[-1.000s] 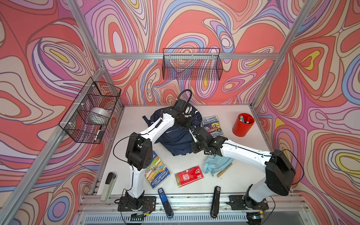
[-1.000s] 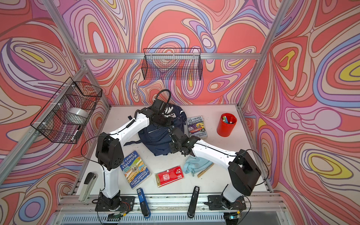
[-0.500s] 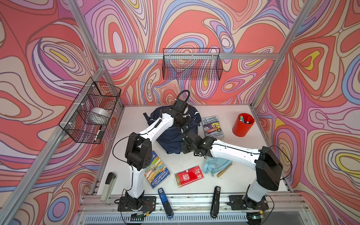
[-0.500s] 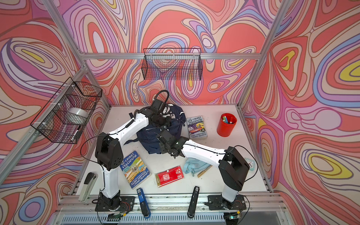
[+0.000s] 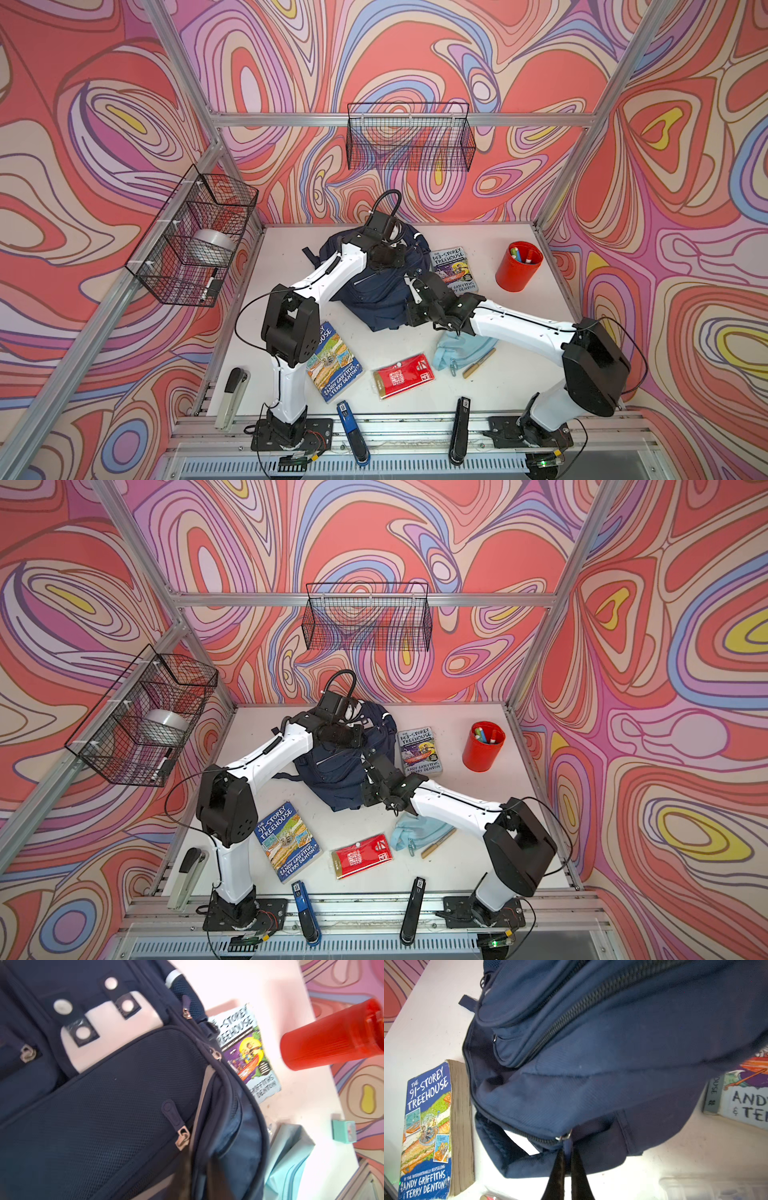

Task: Pack books, pencil case, and school supplies into a backpack
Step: Unzip the student bag at the center of the table.

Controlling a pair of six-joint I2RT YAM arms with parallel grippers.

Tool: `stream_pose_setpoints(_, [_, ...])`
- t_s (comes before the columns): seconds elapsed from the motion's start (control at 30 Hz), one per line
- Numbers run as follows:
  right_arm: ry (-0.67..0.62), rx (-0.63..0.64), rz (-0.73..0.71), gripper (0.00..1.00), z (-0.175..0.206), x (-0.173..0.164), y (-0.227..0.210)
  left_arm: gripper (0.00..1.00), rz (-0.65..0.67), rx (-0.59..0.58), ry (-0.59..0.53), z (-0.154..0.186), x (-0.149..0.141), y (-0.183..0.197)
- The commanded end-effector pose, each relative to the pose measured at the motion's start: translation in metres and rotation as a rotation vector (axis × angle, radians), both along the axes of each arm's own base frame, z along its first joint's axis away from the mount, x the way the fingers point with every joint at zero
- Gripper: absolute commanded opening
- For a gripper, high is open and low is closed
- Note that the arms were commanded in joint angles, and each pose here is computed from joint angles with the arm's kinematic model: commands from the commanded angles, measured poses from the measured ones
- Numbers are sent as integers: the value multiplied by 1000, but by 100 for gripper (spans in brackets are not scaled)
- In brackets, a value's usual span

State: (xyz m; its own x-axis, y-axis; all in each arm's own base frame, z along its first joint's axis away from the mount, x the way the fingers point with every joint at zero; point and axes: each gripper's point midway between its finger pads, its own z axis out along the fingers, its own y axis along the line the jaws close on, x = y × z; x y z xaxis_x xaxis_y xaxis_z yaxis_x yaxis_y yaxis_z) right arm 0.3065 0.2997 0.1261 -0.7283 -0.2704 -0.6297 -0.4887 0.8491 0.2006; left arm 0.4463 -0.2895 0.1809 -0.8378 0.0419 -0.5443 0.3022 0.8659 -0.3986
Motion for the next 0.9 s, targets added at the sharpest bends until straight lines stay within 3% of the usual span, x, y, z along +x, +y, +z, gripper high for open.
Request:
stream_pose_setpoints(0.0, [-18,0,205,0,3,-17,11,36,-80,-78,-98,35,-2,-9])
stream_pose_setpoints(0.2, [-27,79,212,0,1,0,-12,65,-203,-10,-73,4,-18,-9])
stream_pose_setpoints(0.4, [-17,119,254,0,-2,-1,-6,83,-349,26,-69,-20,-48,-10])
stream_pose_setpoints(0.5, [-13,117,233,0,-7,1,-10,91,-432,179,-83,-43,-60,-12])
stream_pose_setpoints(0.6, [-10,90,198,0,-12,2,-17,94,-395,344,-108,-58,-49,-8])
stream_pose_setpoints(0.67, [-8,77,162,0,-12,4,-22,90,-397,414,-99,-70,-42,-7])
stream_pose_setpoints(0.8, [9,96,119,0,-8,0,-27,63,-485,284,-57,-74,-51,-34])
stream_pose_setpoints(0.87, [17,107,115,0,-7,-2,-27,59,-492,283,-33,-81,-47,-38])
